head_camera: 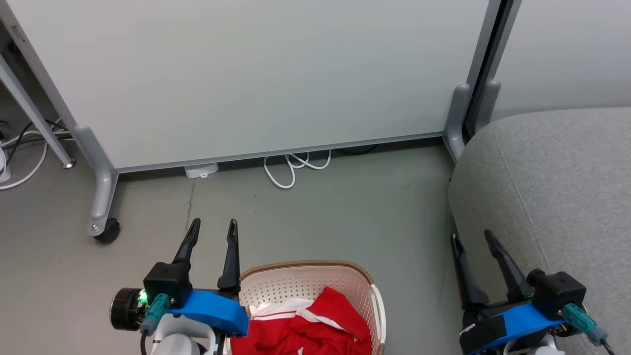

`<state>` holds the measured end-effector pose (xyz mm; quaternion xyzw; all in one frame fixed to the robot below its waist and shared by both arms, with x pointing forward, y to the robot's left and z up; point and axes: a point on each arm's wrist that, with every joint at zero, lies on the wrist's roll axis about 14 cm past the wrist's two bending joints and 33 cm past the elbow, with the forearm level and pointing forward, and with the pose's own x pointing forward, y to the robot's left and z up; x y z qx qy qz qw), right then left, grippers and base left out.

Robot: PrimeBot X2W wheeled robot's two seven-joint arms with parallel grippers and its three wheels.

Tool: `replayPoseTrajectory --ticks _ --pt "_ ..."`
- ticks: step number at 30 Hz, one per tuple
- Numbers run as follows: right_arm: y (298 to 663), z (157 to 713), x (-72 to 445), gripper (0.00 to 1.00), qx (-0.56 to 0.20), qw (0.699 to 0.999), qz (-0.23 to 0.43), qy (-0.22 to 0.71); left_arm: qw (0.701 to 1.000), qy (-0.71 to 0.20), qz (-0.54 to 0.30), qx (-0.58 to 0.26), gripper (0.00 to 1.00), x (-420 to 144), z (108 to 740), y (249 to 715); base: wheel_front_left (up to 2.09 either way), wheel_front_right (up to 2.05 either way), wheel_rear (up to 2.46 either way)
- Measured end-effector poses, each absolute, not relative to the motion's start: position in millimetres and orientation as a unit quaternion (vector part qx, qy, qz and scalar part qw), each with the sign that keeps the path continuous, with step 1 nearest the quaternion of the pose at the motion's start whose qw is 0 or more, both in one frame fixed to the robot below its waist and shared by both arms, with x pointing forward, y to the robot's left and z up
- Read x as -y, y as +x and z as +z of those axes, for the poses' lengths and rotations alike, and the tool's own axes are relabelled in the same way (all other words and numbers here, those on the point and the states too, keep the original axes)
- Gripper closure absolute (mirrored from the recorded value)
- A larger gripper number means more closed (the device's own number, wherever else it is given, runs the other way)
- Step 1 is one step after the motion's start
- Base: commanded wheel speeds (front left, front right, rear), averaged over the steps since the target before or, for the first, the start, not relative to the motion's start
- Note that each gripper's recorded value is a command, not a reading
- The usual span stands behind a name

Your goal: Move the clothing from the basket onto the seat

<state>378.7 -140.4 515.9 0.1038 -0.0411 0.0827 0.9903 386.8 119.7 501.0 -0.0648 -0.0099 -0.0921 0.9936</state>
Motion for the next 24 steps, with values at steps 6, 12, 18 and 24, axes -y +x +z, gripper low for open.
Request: replayPoseTrajectory --ticks 6,12,18,24 --pt "377.6 517.0 137.0 0.0 0.046 0.991 0.09 0.084 0.994 -0.046 -0.1 0.011 0.0 -116.9 499.3 384.8 0.0 0.0 0.0" --pt "377.2 516.0 133.6 0.0 0.047 0.992 0.097 0.066 0.994 -0.027 -0.106 0.015 0.0 -114.6 498.6 383.6 0.0 0.0 0.0" --pt "376.2 512.8 131.4 0.0 0.045 0.992 0.101 0.053 0.994 -0.012 -0.111 0.016 0.0 -112.8 497.6 384.0 0.0 0.0 0.0" --pt "375.9 508.3 132.7 0.0 0.038 0.993 0.099 0.054 0.993 -0.016 -0.112 0.01 0.0 -111.6 493.4 383.9 0.0 0.0 0.0"
